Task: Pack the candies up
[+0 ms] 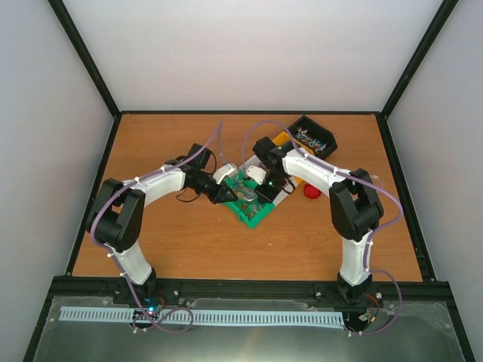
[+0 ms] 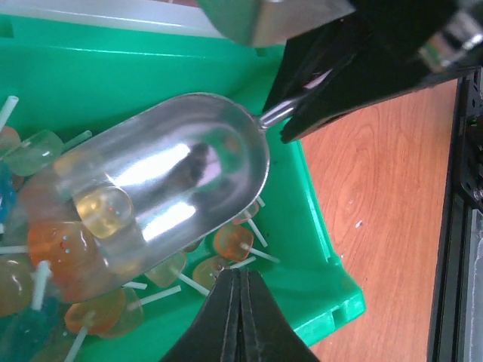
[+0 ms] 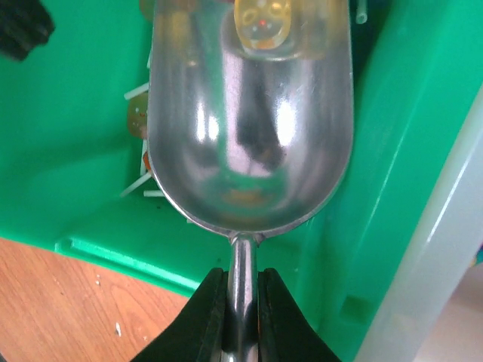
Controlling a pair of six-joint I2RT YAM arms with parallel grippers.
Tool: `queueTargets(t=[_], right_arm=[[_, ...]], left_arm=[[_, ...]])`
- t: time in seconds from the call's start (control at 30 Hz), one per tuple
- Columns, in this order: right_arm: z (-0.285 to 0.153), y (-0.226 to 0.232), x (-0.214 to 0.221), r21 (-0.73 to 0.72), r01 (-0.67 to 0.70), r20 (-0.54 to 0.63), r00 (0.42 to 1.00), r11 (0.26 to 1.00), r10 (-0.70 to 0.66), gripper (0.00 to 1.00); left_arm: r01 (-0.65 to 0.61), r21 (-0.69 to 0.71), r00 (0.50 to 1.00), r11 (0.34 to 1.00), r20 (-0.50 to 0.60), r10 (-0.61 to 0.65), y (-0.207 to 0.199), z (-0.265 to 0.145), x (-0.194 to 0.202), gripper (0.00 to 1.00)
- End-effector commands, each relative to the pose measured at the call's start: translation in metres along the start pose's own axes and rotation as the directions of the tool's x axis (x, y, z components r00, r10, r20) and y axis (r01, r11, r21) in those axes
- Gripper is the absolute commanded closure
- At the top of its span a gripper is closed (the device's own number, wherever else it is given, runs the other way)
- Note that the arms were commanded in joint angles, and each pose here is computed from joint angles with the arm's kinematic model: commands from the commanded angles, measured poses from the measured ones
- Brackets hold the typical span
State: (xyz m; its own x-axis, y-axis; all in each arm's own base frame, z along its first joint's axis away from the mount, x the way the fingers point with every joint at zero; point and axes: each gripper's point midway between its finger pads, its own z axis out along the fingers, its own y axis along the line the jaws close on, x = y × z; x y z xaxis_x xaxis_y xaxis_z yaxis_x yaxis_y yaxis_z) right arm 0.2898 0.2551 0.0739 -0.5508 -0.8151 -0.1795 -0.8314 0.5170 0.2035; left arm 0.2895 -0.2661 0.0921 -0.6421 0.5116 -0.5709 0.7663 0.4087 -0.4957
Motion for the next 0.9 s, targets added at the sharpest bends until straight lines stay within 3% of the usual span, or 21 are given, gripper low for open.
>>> queueTargets(t=[0.0, 0.1, 0.2, 0.43, 0.6, 0.87], right_arm=[[0.008, -0.006, -0.003, 0.025, -0.011, 0.008, 1.000, 1.000, 0.011, 0.97], [0.001, -0.004, 0.007, 0.031, -0.002, 0.008, 1.000, 1.000, 0.002, 0.97], [-0.006, -0.004, 0.010, 0.044, -0.002, 0.017, 1.000, 0.999, 0.001, 0.97], [-0.020, -0.005, 0.018, 0.079, 0.004, -0.021, 1.000, 0.997, -0.003, 0.97], [-0.042, -0.008, 0.026, 0.133, 0.029, -0.060, 0.998, 0.991, -0.021, 0.97], [-0.028, -0.013, 0.040, 0.147, 0.027, -0.169, 0.986, 0.989, -0.002, 0.97]], left_arm=[[0.071, 0.002, 0.997, 0.997, -0.030, -0.071, -0.004, -0.009, 0.012, 0.97], [0.049, -0.087, 0.999, 0.995, 0.018, -0.048, 0.012, -0.034, -0.004, 0.88], [0.045, -0.172, 0.998, 0.984, 0.053, -0.036, 0.031, -0.054, -0.016, 0.86], [0.048, -0.247, 0.999, 0.968, -0.005, -0.051, 0.063, -0.047, -0.011, 0.78], [-0.009, -0.237, 0.999, 0.972, -0.051, -0.003, 0.054, -0.034, -0.004, 0.81], [-0.010, -0.178, 0.997, 0.984, -0.079, -0.004, 0.029, -0.010, 0.007, 0.94]])
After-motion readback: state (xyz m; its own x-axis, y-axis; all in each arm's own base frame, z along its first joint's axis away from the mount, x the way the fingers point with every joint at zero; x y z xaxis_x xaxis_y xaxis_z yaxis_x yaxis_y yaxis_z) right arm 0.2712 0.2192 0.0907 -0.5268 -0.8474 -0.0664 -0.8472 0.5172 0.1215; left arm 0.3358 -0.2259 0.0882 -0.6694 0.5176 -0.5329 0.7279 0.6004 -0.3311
